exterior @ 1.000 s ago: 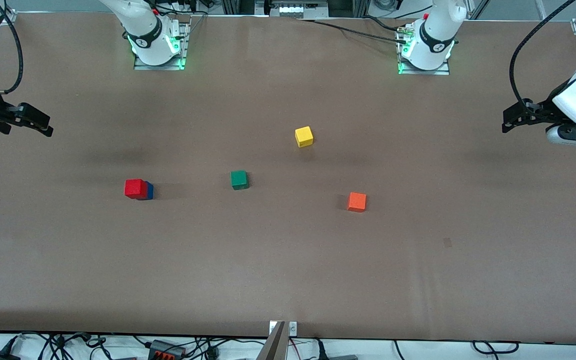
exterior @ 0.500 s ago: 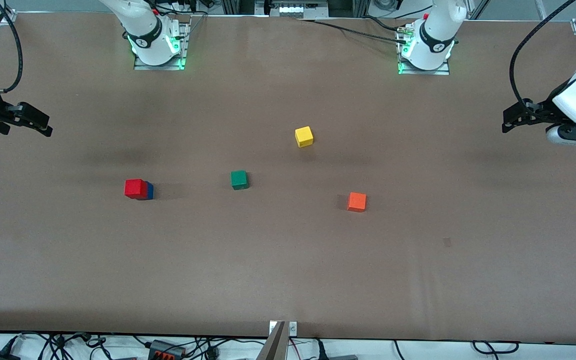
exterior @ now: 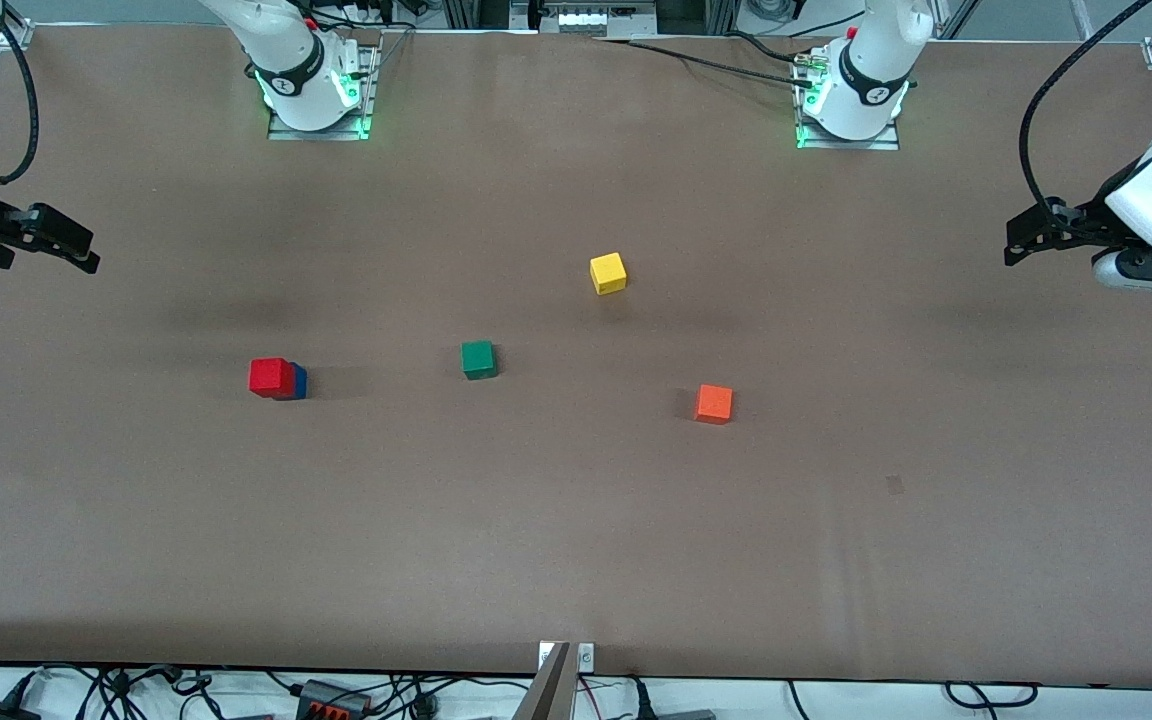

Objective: Pass red block to right arm, stack on blue

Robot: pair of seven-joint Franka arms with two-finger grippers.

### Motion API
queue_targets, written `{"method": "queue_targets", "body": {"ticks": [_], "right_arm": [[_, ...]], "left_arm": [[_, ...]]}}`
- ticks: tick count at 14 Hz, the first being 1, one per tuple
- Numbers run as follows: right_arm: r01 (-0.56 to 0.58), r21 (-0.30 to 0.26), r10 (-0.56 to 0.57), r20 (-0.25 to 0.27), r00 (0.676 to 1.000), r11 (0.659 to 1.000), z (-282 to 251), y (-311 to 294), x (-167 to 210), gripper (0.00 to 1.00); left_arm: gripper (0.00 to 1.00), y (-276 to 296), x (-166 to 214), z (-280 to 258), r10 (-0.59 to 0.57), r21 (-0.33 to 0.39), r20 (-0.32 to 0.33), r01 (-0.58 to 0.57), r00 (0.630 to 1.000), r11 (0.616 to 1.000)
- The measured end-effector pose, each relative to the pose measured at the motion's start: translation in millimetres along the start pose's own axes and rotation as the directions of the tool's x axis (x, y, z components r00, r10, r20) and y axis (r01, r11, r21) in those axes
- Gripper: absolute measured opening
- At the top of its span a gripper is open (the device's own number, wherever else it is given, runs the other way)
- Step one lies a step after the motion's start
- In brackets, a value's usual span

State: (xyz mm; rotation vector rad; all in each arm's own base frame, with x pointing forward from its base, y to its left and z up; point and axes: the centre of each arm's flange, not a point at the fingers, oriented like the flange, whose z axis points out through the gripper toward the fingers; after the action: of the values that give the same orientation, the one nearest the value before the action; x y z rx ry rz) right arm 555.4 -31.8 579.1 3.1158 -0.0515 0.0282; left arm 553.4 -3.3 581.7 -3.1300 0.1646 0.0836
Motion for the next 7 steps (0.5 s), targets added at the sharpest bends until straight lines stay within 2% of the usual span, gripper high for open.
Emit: {"method": "queue_targets", "body": {"ticks": [7], "right_arm": [[0.007, 0.001, -0.007, 0.031, 0.999, 1.000, 2.0, -3.8, -3.8, 1.00]], "left_arm": [[1.00, 0.0, 0.0, 0.0, 0.000, 0.000, 0.000, 0.000, 1.000, 1.000]]}}
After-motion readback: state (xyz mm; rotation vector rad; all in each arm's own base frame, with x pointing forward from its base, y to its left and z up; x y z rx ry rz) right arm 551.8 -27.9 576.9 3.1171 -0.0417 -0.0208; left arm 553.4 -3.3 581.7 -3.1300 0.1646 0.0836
